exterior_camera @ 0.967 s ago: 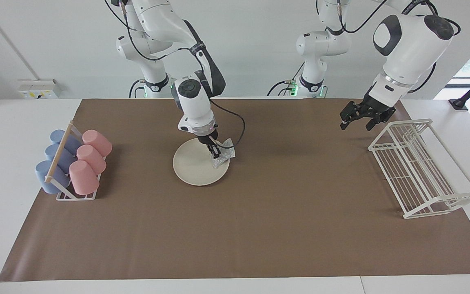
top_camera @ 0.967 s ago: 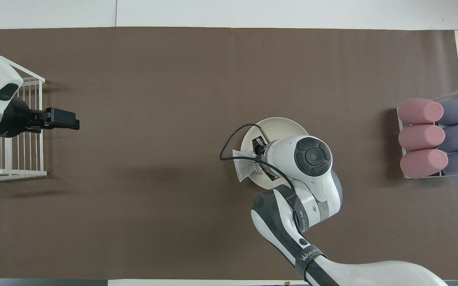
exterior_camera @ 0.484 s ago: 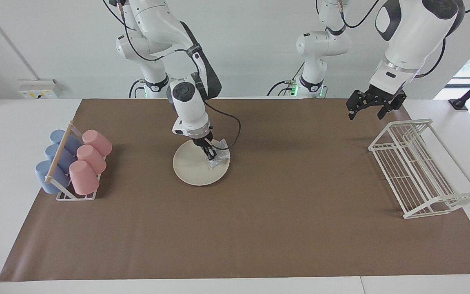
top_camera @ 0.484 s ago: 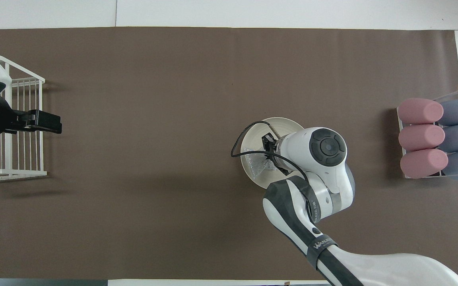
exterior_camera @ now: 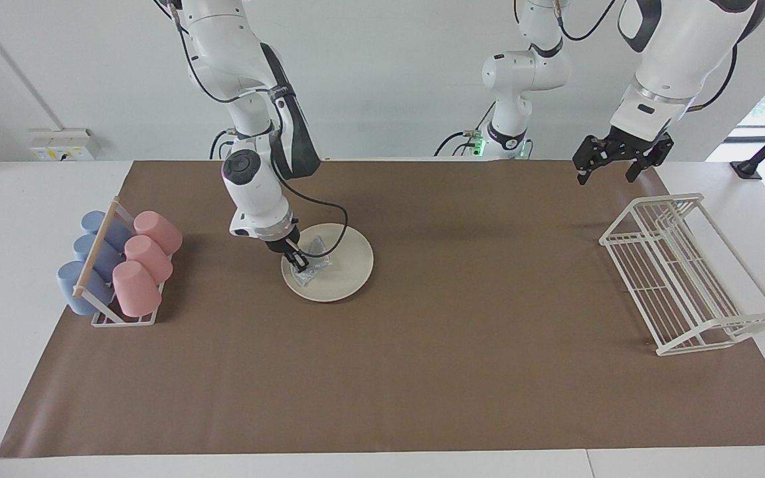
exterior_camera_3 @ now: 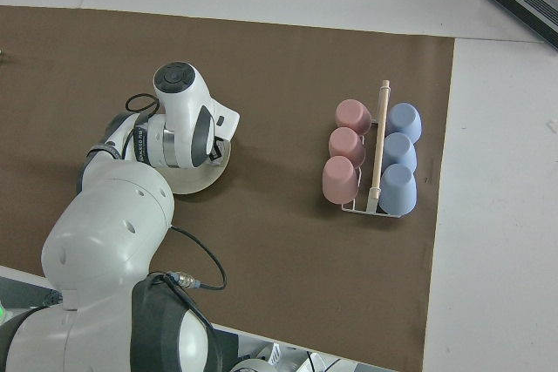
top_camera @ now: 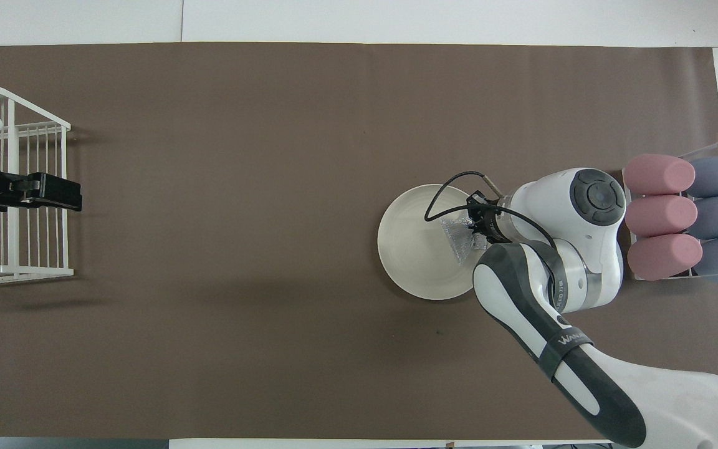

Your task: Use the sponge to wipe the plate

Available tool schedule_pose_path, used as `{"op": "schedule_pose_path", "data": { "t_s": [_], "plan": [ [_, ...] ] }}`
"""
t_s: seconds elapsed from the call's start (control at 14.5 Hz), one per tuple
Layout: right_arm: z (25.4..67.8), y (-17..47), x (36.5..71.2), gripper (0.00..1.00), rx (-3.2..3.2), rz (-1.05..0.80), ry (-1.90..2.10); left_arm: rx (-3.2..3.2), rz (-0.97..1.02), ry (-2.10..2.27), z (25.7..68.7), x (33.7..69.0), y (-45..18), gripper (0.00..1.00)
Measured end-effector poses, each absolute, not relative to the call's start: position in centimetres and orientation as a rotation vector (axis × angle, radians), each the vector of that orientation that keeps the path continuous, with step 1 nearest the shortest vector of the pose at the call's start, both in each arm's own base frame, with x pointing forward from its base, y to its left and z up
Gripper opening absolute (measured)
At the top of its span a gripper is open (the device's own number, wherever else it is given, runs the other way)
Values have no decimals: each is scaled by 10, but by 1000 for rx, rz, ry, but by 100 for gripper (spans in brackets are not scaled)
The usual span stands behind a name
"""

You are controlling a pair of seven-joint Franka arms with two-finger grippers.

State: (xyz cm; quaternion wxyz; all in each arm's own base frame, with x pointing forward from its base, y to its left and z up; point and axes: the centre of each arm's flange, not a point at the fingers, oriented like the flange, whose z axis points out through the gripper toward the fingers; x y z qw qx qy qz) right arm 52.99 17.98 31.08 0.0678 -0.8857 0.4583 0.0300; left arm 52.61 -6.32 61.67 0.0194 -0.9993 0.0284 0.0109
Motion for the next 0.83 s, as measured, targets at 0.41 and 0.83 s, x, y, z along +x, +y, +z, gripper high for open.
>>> {"op": "schedule_pose_path", "data": {
  "t_s": [0.41, 0.83],
  "plan": [
    [316, 271, 497, 2, -2525, 86, 1558, -3098, 48, 85, 633, 514, -63, 100],
    [335, 292, 501, 2, -2418, 102, 1629, -3107, 11, 110, 632, 519, -73, 100]
  ]
}}
